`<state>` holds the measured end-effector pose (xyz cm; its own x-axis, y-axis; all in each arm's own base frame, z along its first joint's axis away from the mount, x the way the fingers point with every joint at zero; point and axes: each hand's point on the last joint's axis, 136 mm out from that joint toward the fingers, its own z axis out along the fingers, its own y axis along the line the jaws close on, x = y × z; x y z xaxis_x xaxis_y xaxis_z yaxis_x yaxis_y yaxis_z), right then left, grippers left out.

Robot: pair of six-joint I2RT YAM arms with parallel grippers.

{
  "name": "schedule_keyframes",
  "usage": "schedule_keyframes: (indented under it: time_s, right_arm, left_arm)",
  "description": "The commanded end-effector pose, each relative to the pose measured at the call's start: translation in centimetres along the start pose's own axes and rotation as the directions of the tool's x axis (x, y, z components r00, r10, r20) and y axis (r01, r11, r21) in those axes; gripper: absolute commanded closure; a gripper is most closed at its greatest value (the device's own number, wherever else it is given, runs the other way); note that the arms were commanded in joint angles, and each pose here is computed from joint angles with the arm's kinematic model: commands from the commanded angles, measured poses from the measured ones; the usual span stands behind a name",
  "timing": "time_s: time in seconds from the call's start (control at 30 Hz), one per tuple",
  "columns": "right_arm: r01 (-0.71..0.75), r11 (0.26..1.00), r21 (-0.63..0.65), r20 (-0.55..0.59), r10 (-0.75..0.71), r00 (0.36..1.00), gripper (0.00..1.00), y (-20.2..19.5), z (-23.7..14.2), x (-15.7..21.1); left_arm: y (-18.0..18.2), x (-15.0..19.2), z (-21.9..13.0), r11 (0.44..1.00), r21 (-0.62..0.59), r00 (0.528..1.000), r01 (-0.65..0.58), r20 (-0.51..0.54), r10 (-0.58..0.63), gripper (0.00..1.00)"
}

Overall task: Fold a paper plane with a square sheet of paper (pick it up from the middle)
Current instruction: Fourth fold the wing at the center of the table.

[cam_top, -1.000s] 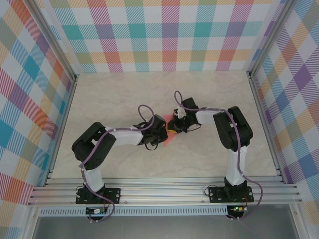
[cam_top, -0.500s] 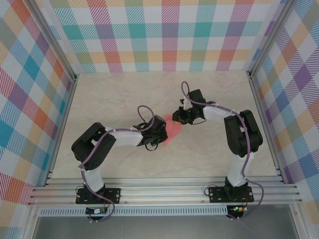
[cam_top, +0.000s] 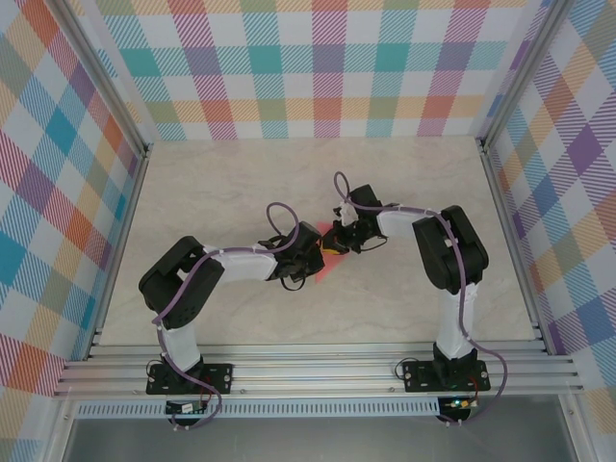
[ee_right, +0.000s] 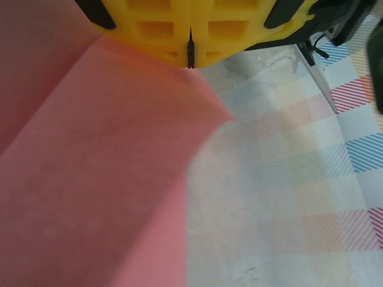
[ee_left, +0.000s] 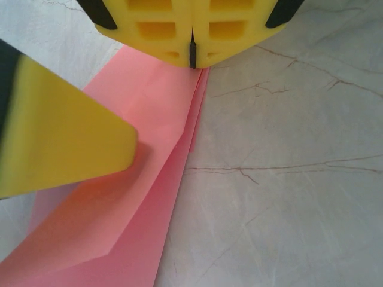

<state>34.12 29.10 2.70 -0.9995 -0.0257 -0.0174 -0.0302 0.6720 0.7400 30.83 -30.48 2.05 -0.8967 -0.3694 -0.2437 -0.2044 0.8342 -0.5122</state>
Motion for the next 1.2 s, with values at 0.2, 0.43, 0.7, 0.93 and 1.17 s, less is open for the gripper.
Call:
schedule_keyframes:
  time_s: [0.2, 0.43, 0.7, 0.93, 1.17]
  right_arm:
    - [-0.004, 0.991, 0.136, 0.094, -0.009, 0.995, 0.96, -3.1, 0.2, -2.9]
    - [-0.031, 0.989, 0.142, 0.176, 0.005, 0.984, 0.94, -3.5, -1.3, -6.2]
    - [-0.095, 0.987, 0.13, 0.239, 0.062, 0.969, 0.93, -6.0, -2.3, -9.8]
    - [-0.107, 0.987, 0.119, 0.26, 0.073, 0.963, 0.92, -6.4, -3.4, -11.6]
    - [-0.06, 0.992, 0.112, 0.275, 0.027, 0.961, 0.9, -4.0, -5.5, -12.3]
  left_arm:
    - [7.1, 3.2, 1.3, 0.966, -0.253, 0.995, -0.051, -0.094, 0.028, 1.0]
    - [7.9, 3.5, 1.4, 0.96, -0.271, 0.994, -0.066, -0.103, 0.039, 1.0]
    - [8.1, 3.7, 1.4, 0.957, -0.277, 0.992, -0.079, -0.112, 0.05, 1.0]
    - [8.2, 3.8, 1.5, 0.957, -0.277, 0.992, -0.083, -0.114, 0.053, 1.0]
    - [8.0, 3.8, 1.6, 0.958, -0.271, 0.991, -0.089, -0.119, 0.059, 1.0]
